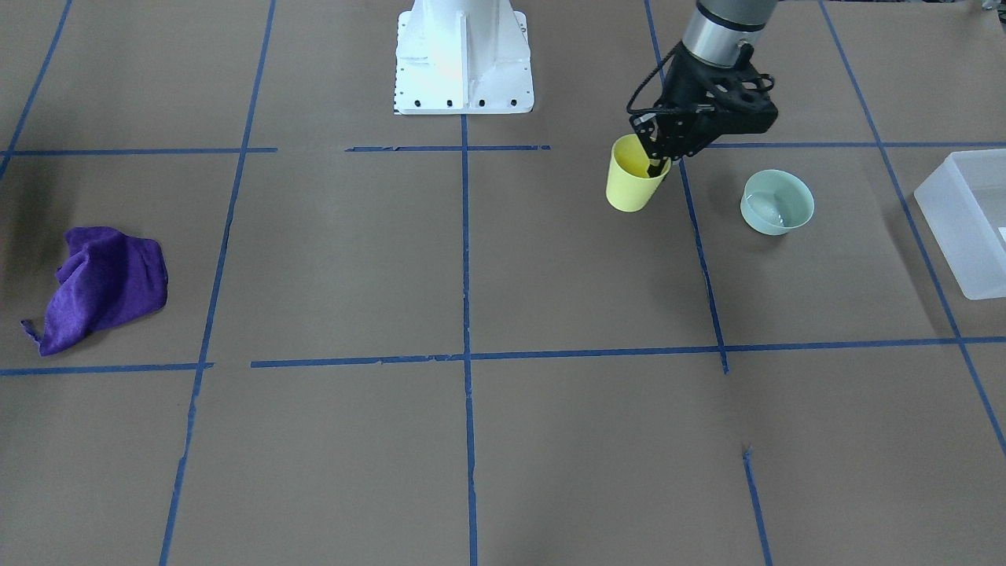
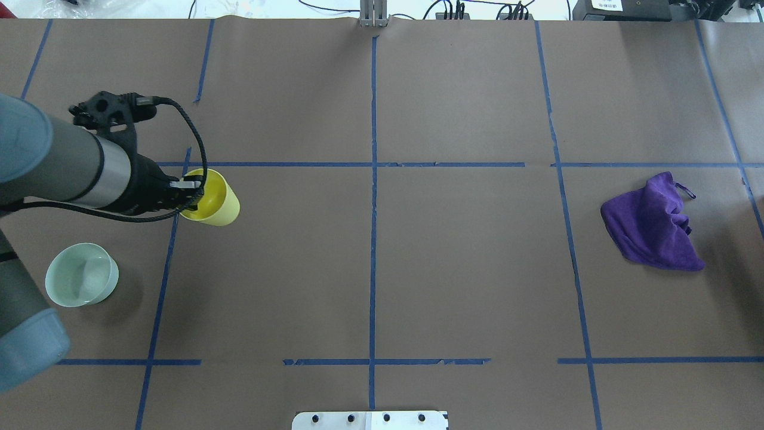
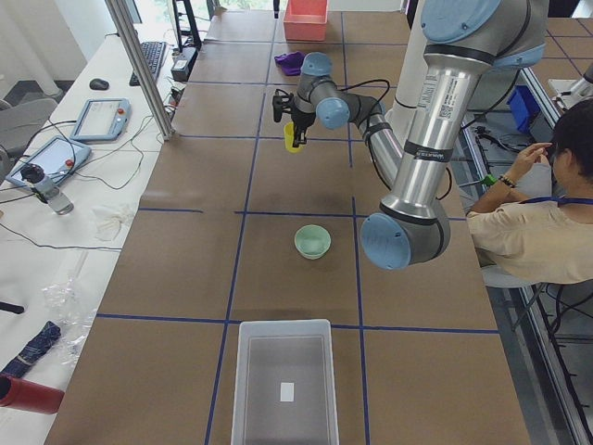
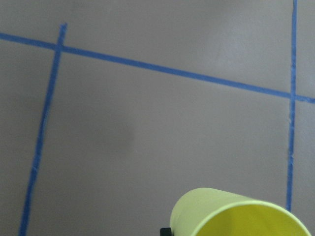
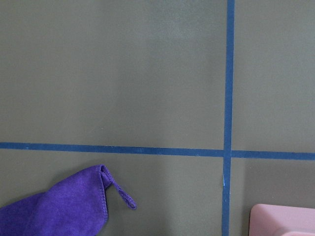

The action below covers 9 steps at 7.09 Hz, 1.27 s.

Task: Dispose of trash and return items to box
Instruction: 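Lift the yellow cup with the left gripper and carry it off the table, then drop the yellow cup into the clear plastic bin with the left gripper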

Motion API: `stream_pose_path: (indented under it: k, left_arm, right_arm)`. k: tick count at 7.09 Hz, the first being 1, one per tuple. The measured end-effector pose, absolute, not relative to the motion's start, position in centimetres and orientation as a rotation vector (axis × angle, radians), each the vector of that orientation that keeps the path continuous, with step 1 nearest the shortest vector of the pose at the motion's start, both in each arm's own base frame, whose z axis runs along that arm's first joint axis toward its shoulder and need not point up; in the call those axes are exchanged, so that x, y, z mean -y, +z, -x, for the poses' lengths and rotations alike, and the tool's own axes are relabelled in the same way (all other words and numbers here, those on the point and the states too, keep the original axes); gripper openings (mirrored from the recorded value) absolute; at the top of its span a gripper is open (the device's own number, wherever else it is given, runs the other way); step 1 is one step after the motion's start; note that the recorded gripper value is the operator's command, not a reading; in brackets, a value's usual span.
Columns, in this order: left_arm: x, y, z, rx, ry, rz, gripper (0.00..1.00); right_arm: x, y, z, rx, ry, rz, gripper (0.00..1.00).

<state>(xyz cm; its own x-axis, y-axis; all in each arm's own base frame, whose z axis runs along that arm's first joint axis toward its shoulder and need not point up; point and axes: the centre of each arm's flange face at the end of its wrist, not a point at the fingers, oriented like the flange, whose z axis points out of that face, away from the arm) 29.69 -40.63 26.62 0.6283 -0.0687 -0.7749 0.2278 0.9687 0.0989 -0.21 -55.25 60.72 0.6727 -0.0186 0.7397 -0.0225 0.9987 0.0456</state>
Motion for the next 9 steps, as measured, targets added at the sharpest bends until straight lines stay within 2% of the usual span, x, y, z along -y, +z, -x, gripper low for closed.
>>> stream_pose_path:
  k: [3, 6, 9]
  left_arm:
    - [47.5, 37.1, -16.2, -0.703, 0.087, -0.295, 0.00]
    - [53.9, 51.0, 0.6, -0.615, 0.268, -0.325, 0.00]
    - [52.3, 65.9, 11.2, -0.589, 0.349, -0.283, 0.00]
  right_arm:
    - [55.1, 61.5, 0.2, 0.837, -0.008, -0.077, 1.00]
    - [55.1, 61.1, 0.2, 0.840, -0.014, -0.089, 1.00]
    - [55.1, 61.0, 0.2, 0.841, -0.014, -0.090, 1.00]
